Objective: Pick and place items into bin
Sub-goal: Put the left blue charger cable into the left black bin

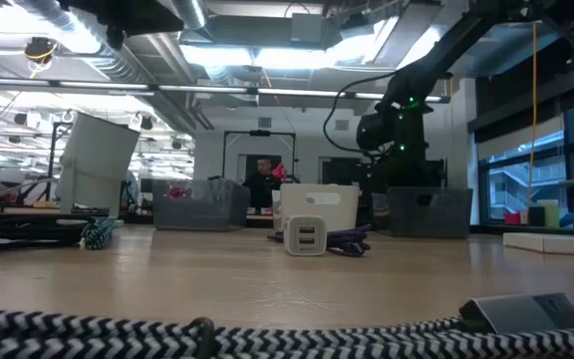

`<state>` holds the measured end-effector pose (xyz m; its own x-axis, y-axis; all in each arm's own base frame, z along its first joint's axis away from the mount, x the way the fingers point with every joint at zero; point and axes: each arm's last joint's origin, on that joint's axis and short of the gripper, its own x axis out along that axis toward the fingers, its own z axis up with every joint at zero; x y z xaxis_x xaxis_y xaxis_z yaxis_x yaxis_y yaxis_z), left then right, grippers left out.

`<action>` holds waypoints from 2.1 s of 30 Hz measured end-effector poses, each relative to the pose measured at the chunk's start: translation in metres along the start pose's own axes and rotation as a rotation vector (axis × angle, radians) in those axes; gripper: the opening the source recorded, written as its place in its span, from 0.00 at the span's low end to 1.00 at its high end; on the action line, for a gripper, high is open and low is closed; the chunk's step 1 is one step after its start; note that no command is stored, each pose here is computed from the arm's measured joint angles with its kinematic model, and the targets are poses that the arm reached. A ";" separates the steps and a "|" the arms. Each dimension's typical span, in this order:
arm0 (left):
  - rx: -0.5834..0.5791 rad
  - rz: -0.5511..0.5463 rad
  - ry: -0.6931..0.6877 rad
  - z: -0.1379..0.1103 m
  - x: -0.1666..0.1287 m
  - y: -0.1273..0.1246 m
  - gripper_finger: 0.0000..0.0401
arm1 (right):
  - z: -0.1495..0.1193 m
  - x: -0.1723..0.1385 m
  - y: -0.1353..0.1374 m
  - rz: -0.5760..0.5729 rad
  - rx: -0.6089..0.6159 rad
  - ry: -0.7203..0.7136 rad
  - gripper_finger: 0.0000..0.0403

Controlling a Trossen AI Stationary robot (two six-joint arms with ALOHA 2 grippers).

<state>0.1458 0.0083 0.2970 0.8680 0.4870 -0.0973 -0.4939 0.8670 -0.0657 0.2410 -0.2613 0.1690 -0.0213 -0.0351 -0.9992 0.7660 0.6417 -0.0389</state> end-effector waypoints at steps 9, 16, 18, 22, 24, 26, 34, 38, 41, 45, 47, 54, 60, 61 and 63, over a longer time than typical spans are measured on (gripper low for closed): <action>-0.016 0.086 0.017 -0.004 0.005 0.000 0.16 | -0.020 -0.053 -0.003 0.007 0.066 -0.084 0.51; 0.002 0.080 0.044 -0.008 0.010 -0.003 0.30 | -0.082 -0.150 0.005 0.061 0.145 -0.367 0.40; 0.005 0.060 0.053 -0.008 0.011 -0.005 0.31 | -0.111 -0.180 0.010 0.105 0.162 -0.482 0.37; -0.008 0.041 0.062 -0.009 0.013 -0.006 0.30 | -0.178 -0.227 0.022 0.224 0.193 -0.708 0.28; -0.008 0.038 0.063 -0.010 0.013 -0.006 0.29 | -0.208 -0.238 0.027 0.293 0.209 -0.793 0.22; -0.013 0.044 0.064 -0.010 0.014 -0.006 0.29 | -0.230 -0.239 0.032 0.380 0.209 -0.845 0.15; 0.138 0.103 0.258 -0.010 0.029 -0.016 0.28 | -0.250 -0.174 0.077 0.631 0.050 -0.822 0.02; 0.245 0.143 0.468 0.007 0.038 -0.024 0.28 | -0.250 -0.129 0.103 0.709 0.018 -0.779 0.01; 0.225 0.195 0.579 0.022 0.045 -0.030 0.28 | -0.251 -0.104 0.118 0.787 0.005 -0.785 0.01; 0.071 0.294 0.693 0.035 0.054 -0.036 0.27 | -0.254 -0.076 0.129 0.819 0.008 -0.749 0.01; -0.062 0.371 0.741 0.036 0.058 -0.039 0.26 | -0.256 -0.064 0.131 0.782 -0.012 -0.711 0.01; -0.354 0.655 0.887 0.012 0.074 -0.046 0.22 | -0.262 -0.051 0.137 0.727 -0.154 -0.656 0.01; -0.564 0.858 1.026 -0.015 0.091 -0.053 0.21 | -0.263 -0.050 0.138 0.697 -0.289 -0.679 0.01; -0.583 0.875 1.042 -0.019 0.093 -0.054 0.21 | -0.263 -0.050 0.138 0.693 -0.305 -0.682 0.01; -0.607 0.909 1.079 -0.026 0.098 -0.057 0.21 | -0.263 -0.050 0.137 0.685 -0.340 -0.683 0.01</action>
<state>0.2572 0.0038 0.2653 -0.0473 0.2732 -0.9608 -0.9981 0.0260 0.0565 0.1783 0.0301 0.2098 0.8041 0.0603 -0.5915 0.2510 0.8674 0.4297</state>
